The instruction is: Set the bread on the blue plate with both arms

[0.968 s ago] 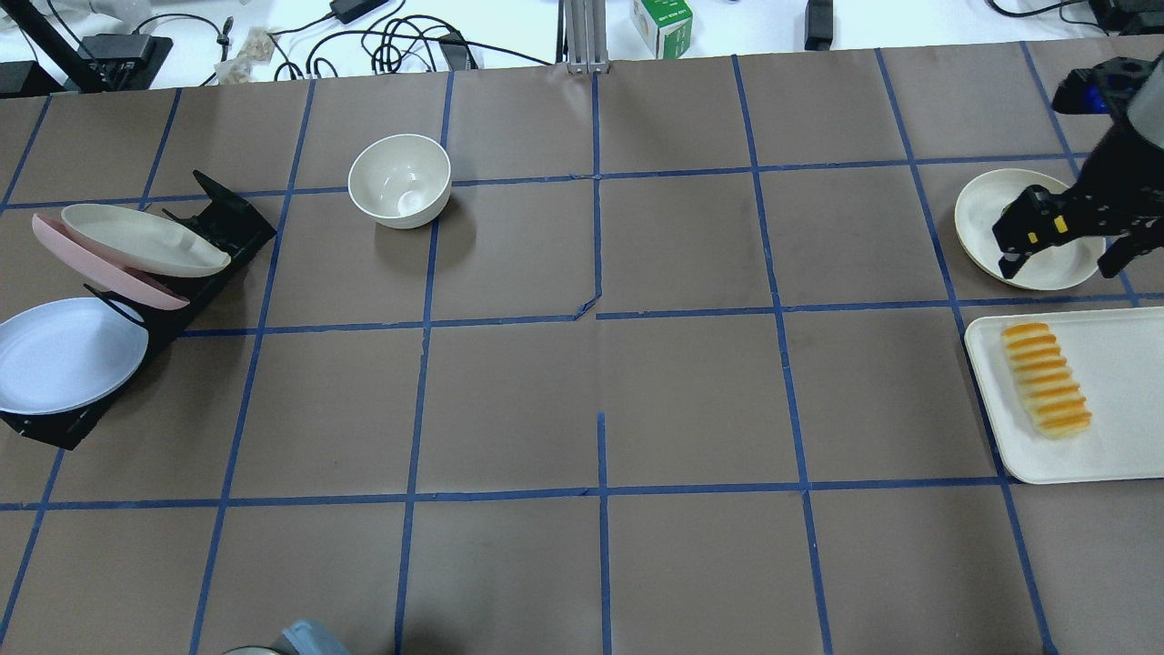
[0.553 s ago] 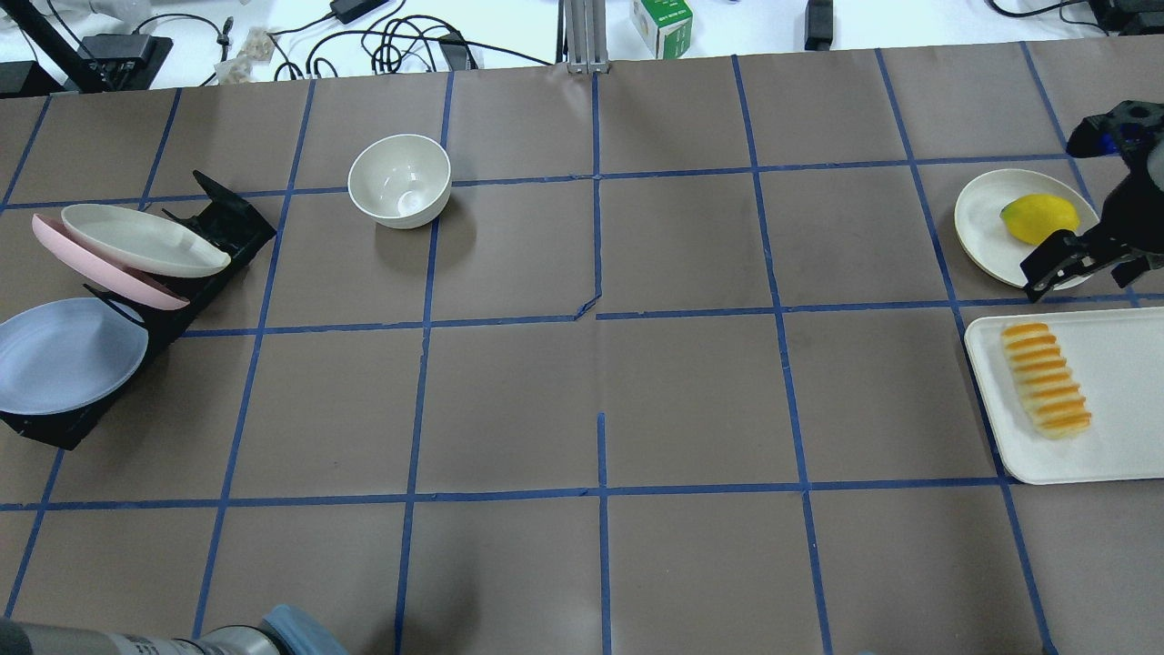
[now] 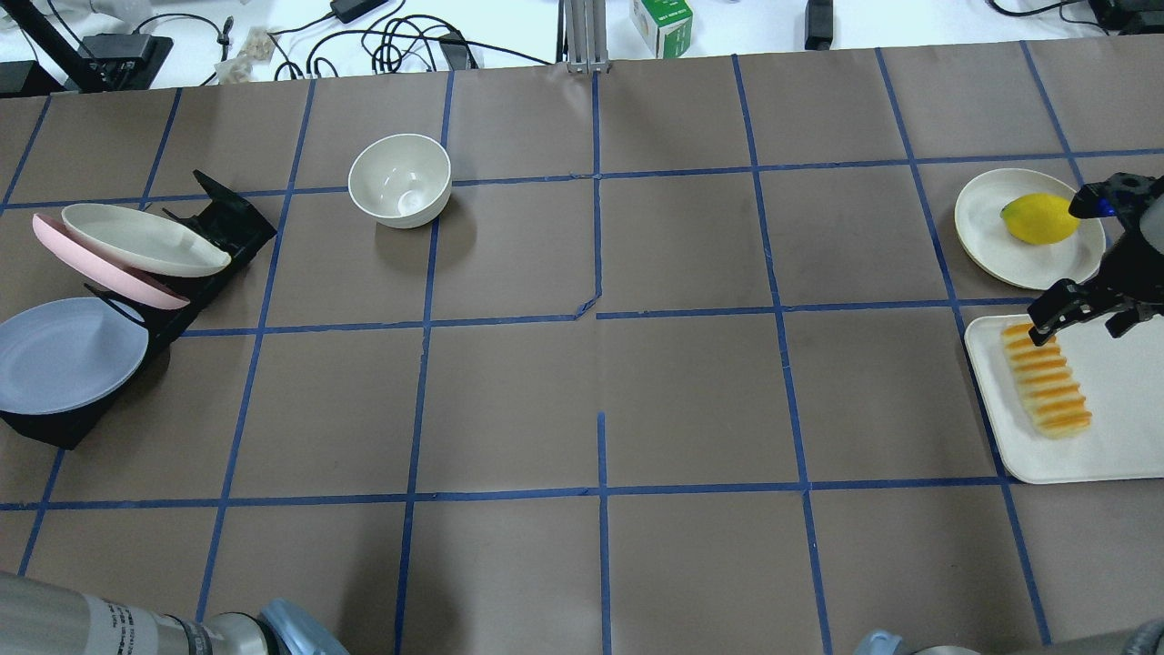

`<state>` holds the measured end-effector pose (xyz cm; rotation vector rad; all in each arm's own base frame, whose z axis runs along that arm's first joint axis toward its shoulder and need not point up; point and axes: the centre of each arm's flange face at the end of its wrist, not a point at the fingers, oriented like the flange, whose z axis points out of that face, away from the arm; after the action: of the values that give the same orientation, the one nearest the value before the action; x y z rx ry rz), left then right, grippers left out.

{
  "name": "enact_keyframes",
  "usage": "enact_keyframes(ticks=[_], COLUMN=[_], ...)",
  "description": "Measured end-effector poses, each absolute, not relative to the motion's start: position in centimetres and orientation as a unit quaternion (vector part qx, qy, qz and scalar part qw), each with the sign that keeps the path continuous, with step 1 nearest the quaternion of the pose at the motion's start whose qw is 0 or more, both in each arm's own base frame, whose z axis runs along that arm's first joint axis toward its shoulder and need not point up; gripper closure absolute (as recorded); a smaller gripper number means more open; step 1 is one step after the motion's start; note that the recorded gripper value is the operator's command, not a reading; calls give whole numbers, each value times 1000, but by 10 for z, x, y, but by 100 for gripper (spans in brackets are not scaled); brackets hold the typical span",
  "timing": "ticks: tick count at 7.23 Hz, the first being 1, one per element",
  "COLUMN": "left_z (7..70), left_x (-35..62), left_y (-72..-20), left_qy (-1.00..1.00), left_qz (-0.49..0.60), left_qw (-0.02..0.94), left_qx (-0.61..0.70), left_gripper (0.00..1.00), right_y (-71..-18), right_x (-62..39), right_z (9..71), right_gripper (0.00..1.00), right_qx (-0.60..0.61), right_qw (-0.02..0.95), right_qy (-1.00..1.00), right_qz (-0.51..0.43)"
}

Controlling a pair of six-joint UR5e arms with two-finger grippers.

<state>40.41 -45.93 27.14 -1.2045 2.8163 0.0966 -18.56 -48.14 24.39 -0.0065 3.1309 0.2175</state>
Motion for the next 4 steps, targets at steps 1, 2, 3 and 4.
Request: enact_keyframes(ticks=[1,2,3,4], left_z=[265,261,257,254], left_x=[405,405,402,400], left_y=[-463,-464,-462,-461], left_qy=[919,919,920,919], left_qz=[25,24,30,37], left_qw=[30,24,18,13], left_qx=[-392,-392,-392,-391], left_gripper=[21,21,30,53], right_y=[-478,-474,-471,-468], right_x=[-186,-184,-184,-184], right_z=[232,221,213,204], right_gripper=[0,0,0,0], right_qx=[28,44,50,52], right_qw=[5,7,0,-13], right_qy=[997,996,995,995], right_qz=[77,82,81,81])
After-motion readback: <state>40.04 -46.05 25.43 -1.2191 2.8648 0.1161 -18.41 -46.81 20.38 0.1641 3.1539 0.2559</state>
